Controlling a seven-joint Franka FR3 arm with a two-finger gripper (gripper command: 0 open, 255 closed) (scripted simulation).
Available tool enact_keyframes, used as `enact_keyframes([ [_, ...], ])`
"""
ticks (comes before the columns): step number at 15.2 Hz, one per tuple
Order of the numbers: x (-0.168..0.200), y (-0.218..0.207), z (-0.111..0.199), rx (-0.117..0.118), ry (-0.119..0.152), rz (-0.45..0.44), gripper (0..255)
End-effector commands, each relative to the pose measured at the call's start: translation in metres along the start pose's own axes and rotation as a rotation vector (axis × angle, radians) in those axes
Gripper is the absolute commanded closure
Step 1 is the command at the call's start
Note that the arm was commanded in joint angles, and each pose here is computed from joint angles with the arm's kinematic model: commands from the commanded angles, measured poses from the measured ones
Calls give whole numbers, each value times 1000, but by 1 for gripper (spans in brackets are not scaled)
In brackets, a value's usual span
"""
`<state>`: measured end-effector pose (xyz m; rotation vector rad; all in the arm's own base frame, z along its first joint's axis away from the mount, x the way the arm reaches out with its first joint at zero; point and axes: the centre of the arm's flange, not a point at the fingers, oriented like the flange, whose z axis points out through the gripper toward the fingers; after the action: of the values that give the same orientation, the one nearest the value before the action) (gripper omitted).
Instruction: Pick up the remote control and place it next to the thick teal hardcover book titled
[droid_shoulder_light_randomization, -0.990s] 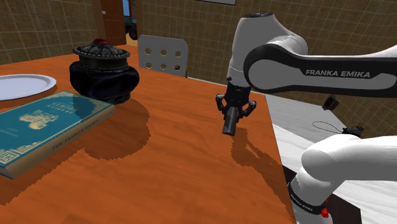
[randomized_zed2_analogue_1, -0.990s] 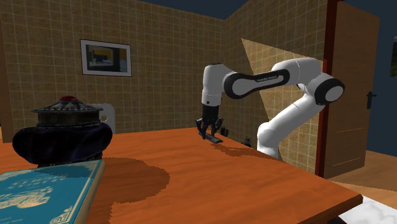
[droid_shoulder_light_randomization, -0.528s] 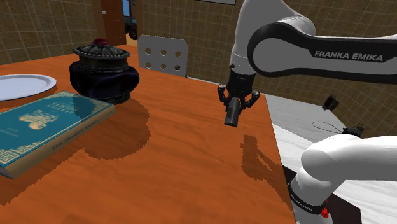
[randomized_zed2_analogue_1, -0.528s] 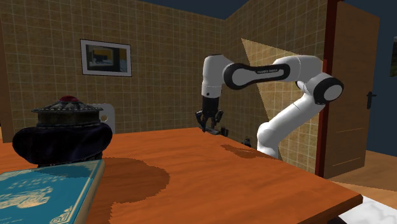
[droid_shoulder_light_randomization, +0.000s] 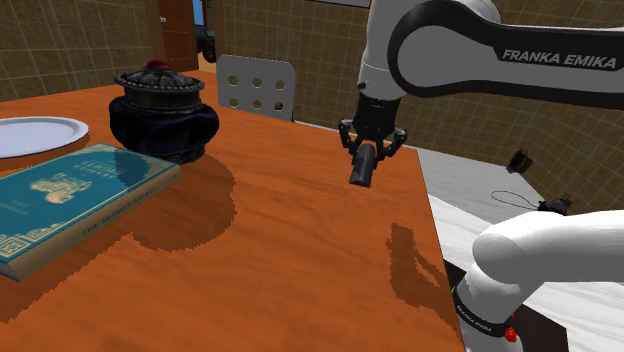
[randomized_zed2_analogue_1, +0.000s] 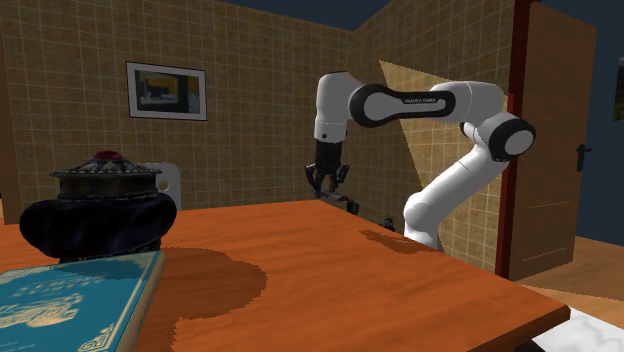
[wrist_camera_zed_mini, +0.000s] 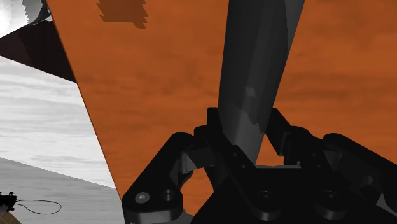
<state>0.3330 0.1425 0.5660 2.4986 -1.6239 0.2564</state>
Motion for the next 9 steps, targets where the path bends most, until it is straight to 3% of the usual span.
enact_keyframes([
  [1, -12, -19, -6, 0, 0, 0, 255],
  [9, -70, -105, -22, 0, 0, 0, 255],
])
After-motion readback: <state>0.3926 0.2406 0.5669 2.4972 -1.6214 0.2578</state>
